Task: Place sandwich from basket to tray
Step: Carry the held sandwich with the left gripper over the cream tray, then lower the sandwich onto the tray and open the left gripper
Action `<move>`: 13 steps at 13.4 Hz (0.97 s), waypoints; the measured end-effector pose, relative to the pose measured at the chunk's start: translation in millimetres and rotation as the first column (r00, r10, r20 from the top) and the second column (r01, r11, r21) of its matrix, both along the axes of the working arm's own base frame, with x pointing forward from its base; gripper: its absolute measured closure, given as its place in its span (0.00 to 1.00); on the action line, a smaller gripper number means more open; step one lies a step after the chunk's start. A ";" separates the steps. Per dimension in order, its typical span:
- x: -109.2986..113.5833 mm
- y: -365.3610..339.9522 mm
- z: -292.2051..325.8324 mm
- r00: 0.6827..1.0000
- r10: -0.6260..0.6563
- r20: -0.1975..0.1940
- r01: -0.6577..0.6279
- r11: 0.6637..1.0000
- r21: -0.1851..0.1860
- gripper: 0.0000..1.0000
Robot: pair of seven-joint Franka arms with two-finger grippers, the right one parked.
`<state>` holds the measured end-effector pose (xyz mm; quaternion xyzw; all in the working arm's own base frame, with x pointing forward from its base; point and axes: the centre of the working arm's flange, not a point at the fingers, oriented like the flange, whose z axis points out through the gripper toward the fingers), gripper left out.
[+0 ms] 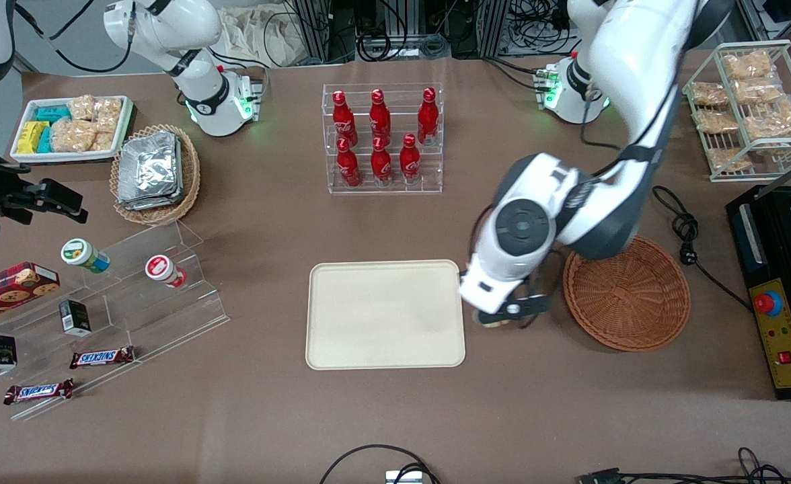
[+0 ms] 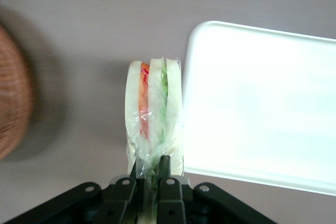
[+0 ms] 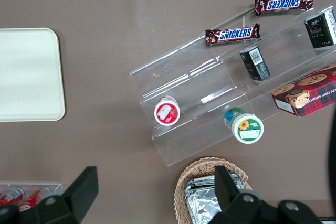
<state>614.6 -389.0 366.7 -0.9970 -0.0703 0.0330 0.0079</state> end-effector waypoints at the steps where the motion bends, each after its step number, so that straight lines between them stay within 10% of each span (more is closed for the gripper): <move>1: 1.5 -13.3 -19.1 1.000 -0.011 0.014 0.011 1.000 -0.023 0.86; 5: 10.3 -34.7 -110.7 0.999 -0.021 0.034 0.024 0.995 -0.094 0.86; 11: 12.7 -39.4 -118.9 0.994 -0.101 0.048 0.105 0.989 -0.105 0.86; 13: 14.0 -38.2 -117.5 0.993 -0.109 0.051 0.114 0.988 -0.105 0.70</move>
